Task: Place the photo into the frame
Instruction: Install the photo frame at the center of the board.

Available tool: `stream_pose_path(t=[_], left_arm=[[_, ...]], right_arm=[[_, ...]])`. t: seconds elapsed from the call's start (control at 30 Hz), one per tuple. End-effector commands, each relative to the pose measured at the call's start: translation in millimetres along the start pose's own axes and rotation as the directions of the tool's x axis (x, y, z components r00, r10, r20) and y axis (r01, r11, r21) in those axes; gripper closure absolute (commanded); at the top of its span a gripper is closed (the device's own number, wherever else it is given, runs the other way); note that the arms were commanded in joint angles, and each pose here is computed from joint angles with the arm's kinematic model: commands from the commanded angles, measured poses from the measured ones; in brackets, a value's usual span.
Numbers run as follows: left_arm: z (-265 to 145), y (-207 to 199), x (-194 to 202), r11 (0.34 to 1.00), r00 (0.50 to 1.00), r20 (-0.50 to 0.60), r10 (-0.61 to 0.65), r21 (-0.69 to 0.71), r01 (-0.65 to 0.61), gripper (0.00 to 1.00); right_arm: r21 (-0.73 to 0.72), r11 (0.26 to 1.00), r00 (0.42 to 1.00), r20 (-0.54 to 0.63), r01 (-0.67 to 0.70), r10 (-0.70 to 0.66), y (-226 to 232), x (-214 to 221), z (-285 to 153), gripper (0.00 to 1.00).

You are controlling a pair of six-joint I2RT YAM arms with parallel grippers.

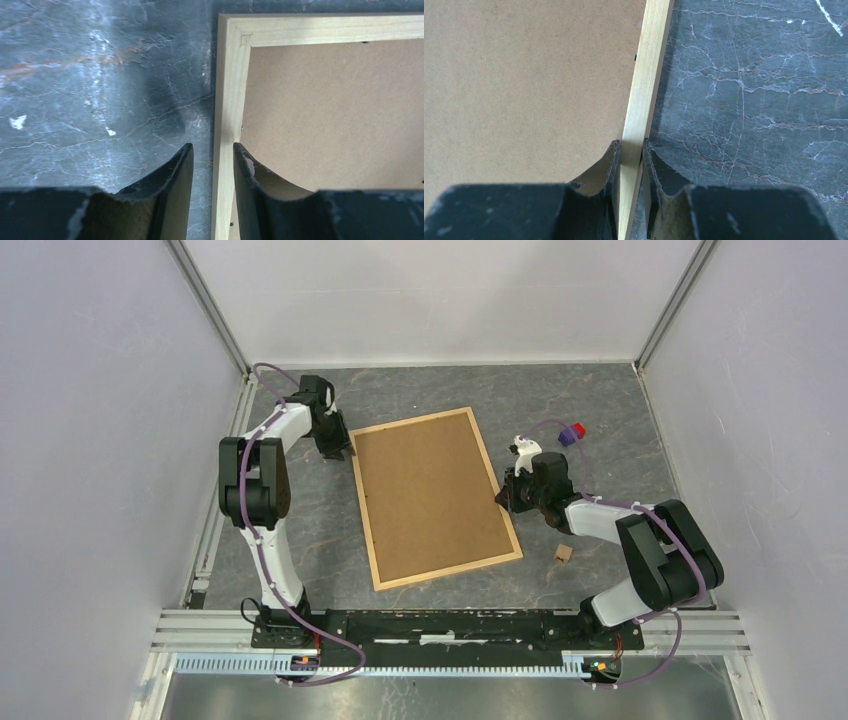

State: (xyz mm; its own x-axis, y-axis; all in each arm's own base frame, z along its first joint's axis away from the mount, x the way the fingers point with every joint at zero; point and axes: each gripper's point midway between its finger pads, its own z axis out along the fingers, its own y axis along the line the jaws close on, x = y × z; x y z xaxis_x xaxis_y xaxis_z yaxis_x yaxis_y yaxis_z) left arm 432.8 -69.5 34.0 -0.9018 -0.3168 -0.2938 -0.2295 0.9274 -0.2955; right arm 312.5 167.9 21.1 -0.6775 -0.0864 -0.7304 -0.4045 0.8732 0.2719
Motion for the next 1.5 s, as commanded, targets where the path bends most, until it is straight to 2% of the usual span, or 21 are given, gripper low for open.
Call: stream_pose_path(t=[0.0,0.1,0.27,0.57,0.97,1.47], left_arm=[[-19,-2,-29,0.998,0.994,0.097,0.058,-0.016,-0.057,0.6],[-12,-9,-22,0.998,0.997,0.066,0.051,0.023,-0.052,0.61],[-8,-10,-18,0.998,0.997,0.052,0.061,0.018,-0.062,0.58],[5,-6,-15,0.998,0.998,0.033,0.061,-0.014,-0.061,0.62],[16,6,-13,0.997,0.999,-0.001,0.05,-0.057,-0.05,0.62],[27,29,-1,0.979,0.995,-0.067,0.075,-0.186,-0.086,0.62]], right_arm=[[0.008,1.0,0.974,-0.225,-0.015,0.016,-2,66,-8,1.0],[-0.008,1.0,0.972,-0.233,-0.021,0.019,0,67,-7,1.0],[-0.01,1.0,0.974,-0.226,-0.02,0.017,1,66,-8,1.0],[-0.012,1.0,0.974,-0.226,-0.021,0.018,1,66,-8,1.0],[-0.017,1.0,0.975,-0.22,-0.02,0.016,2,64,-9,1.0],[-0.019,1.0,0.976,-0.218,-0.02,0.016,3,64,-9,1.0]])
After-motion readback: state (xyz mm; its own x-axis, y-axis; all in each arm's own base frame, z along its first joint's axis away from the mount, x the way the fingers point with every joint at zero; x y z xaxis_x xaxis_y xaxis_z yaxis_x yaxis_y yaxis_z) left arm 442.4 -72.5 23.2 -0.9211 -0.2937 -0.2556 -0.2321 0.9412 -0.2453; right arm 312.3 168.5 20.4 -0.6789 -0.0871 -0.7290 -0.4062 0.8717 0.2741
